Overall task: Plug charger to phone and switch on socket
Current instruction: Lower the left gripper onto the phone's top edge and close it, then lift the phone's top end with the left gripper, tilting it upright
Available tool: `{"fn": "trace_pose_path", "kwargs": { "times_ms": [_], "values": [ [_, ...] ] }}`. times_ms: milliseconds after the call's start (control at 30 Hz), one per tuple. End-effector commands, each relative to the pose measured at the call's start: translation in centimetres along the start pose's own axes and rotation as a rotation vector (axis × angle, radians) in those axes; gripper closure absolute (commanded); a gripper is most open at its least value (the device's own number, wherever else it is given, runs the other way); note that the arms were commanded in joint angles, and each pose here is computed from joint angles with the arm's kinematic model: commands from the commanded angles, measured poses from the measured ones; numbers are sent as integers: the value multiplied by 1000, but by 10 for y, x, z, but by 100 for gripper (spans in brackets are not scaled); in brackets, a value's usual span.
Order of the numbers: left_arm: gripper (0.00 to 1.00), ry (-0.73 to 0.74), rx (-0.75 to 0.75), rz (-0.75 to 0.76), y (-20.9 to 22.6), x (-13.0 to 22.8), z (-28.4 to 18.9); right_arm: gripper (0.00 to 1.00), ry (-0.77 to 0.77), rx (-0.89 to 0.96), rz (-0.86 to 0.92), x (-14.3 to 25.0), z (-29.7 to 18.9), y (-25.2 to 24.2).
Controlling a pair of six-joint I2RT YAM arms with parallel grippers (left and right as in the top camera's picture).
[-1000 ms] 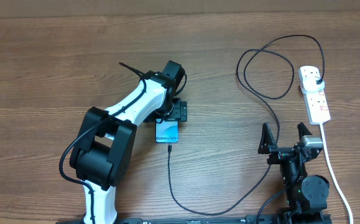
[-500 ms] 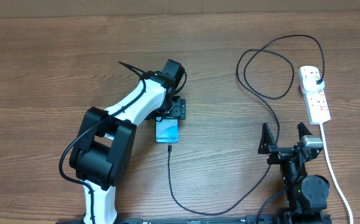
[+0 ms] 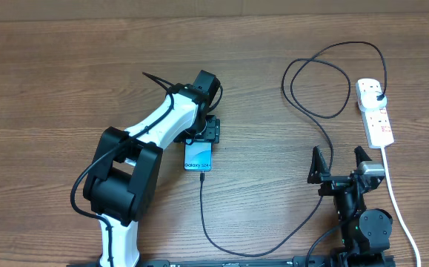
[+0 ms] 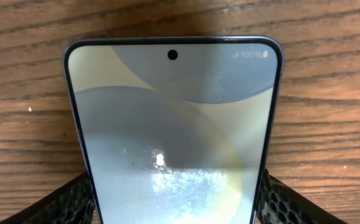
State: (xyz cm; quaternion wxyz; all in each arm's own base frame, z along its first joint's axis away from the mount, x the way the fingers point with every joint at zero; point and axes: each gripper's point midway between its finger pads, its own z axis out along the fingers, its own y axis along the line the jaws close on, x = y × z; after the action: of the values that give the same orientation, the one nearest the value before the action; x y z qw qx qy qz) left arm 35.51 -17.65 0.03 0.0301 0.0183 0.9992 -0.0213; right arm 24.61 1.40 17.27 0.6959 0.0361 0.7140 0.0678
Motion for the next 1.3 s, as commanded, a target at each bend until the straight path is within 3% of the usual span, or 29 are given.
{"fn": "trace_pose_path", "kwargs": {
  "times_ms": [0, 400, 767, 900, 967, 1100, 1267],
  "values": [
    [38, 120, 21, 49, 0, 23, 30, 0, -4, 5, -1, 2, 0, -1],
    [36, 119, 21, 48, 0, 22, 30, 0, -8, 35, 0, 1, 0, -9],
    [20, 132, 16, 49, 1, 26, 30, 0, -8, 34, 0, 1, 0, -8],
    [6, 145, 11, 48, 2, 30, 31, 0, -8, 34, 0, 1, 0, -8],
    [5, 154, 7, 43, 4, 33, 33, 0, -8, 34, 0, 1, 0, -8],
    [7, 170, -2, 19, 7, 39, 36, 0, -8, 34, 0, 1, 0, -8],
    [23, 174, -4, 12, 7, 41, 37, 0, -8, 34, 0, 1, 0, -8]
  ]
}}
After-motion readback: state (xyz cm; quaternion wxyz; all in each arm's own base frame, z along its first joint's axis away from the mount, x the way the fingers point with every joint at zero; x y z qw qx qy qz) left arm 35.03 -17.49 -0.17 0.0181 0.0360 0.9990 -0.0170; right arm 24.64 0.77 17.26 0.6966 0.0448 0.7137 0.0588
